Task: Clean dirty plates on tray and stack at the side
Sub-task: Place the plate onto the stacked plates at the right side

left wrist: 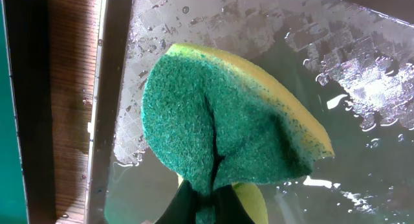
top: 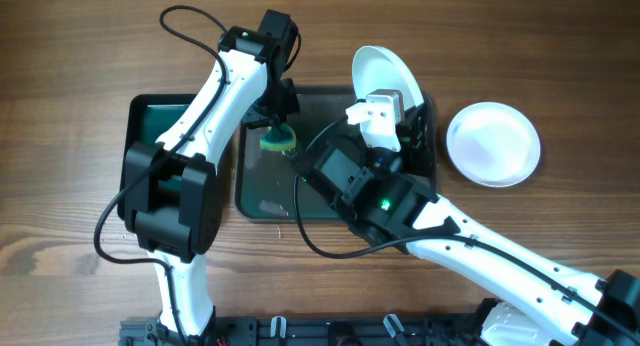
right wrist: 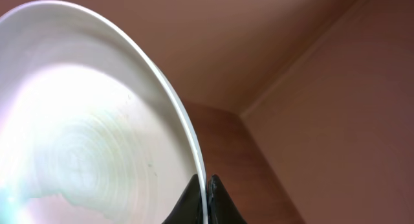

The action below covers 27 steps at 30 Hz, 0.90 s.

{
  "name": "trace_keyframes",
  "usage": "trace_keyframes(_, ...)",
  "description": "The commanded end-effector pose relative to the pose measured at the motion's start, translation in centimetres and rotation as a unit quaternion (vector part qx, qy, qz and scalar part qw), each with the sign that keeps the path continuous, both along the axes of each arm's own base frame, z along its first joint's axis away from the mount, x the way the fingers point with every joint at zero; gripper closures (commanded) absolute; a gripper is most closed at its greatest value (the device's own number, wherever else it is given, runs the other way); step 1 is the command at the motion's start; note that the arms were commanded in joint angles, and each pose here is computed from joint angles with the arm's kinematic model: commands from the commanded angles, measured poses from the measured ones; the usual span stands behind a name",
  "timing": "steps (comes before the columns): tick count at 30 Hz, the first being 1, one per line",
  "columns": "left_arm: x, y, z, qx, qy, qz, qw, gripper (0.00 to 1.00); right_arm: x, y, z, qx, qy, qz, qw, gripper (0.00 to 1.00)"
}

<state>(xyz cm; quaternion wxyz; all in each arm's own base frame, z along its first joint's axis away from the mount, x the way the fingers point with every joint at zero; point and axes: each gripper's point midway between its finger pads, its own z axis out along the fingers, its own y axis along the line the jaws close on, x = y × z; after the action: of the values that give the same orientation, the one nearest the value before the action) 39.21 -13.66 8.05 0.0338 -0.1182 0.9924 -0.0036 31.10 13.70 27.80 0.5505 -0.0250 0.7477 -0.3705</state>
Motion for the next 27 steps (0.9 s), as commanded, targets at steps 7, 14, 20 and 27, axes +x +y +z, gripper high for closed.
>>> trace_keyframes(7, 0.5, -0.1, 0.4, -0.005, -0.008, -0.004, 1.0, 0.96, -0.4, -0.1, -0.4, 0.047, 0.006, 0.01, 0.999, 0.96)
trace_keyframes(14, 0.5, -0.1, 0.4, -0.005, -0.008, -0.004, 1.0, 0.96, 0.6, -2.2, -7.3, 0.258, 0.122, -0.034, 0.958, 0.96)
trace_keyframes(20, 0.7, -0.3, 0.4, -0.006, -0.012, -0.005, 1.0, 0.96, 2.6, -9.1, -12.6, 0.445, 0.269, -0.084, 0.85, 0.96)
trace_keyframes(27, 0.8, -0.3, 0.4, -0.007, -0.013, -0.005, 1.0, 0.96, -0.1, -22.2, -14.0, 0.539, 0.256, -0.199, 0.777, 0.96)
